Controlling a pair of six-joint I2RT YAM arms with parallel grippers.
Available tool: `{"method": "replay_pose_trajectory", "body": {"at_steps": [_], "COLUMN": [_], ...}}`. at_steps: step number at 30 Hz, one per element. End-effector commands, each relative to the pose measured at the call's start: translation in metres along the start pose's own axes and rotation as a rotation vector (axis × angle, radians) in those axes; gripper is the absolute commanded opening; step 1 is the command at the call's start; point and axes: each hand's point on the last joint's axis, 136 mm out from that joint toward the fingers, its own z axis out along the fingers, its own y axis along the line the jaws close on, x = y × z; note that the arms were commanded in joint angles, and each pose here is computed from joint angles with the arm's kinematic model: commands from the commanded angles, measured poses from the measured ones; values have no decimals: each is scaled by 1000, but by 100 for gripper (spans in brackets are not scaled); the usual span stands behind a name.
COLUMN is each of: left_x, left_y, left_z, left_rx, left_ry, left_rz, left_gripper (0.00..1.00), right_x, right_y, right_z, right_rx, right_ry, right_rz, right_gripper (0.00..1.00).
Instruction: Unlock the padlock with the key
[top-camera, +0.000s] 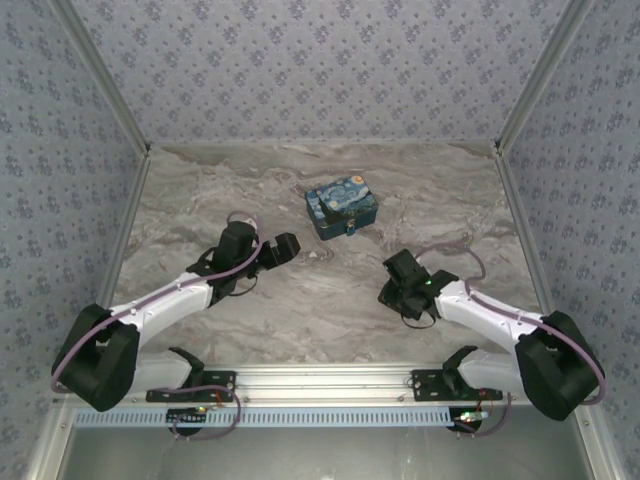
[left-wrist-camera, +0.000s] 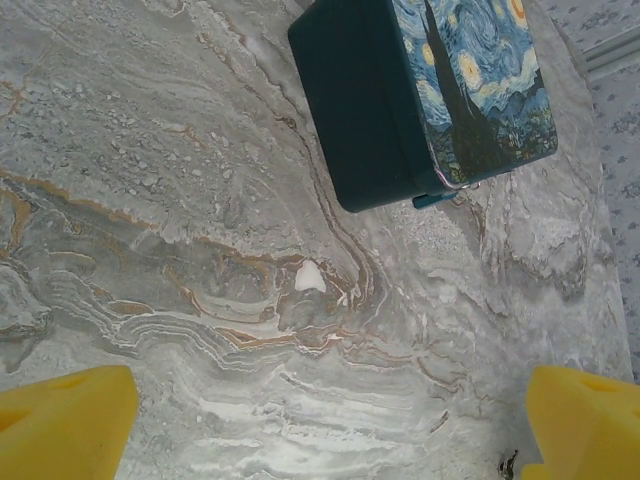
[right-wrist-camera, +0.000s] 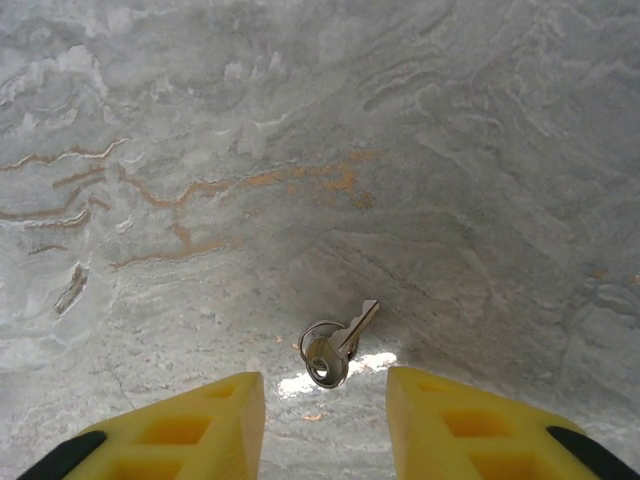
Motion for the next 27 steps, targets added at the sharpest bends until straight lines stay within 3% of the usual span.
{"method": "replay_pose_trajectory", "body": {"at_steps": [1, 16, 27], "left_x": [-8, -10, -10], "left_y": [-13, -12, -12], "left_z": [-5, -9, -11], "left_rx": [29, 14, 4], "left_ry": [-20, -27, -22], "left_rz": [27, 23, 37], "left_gripper": [99, 99, 99], "right_x": [-5, 0, -1], "right_y": [-4, -8, -4], "right_z": [6, 15, 17], "right_rx": [31, 67, 63], "right_ry": [-34, -6, -5], "right_rz": [39, 41, -3], "right_gripper": [34, 20, 0]}}
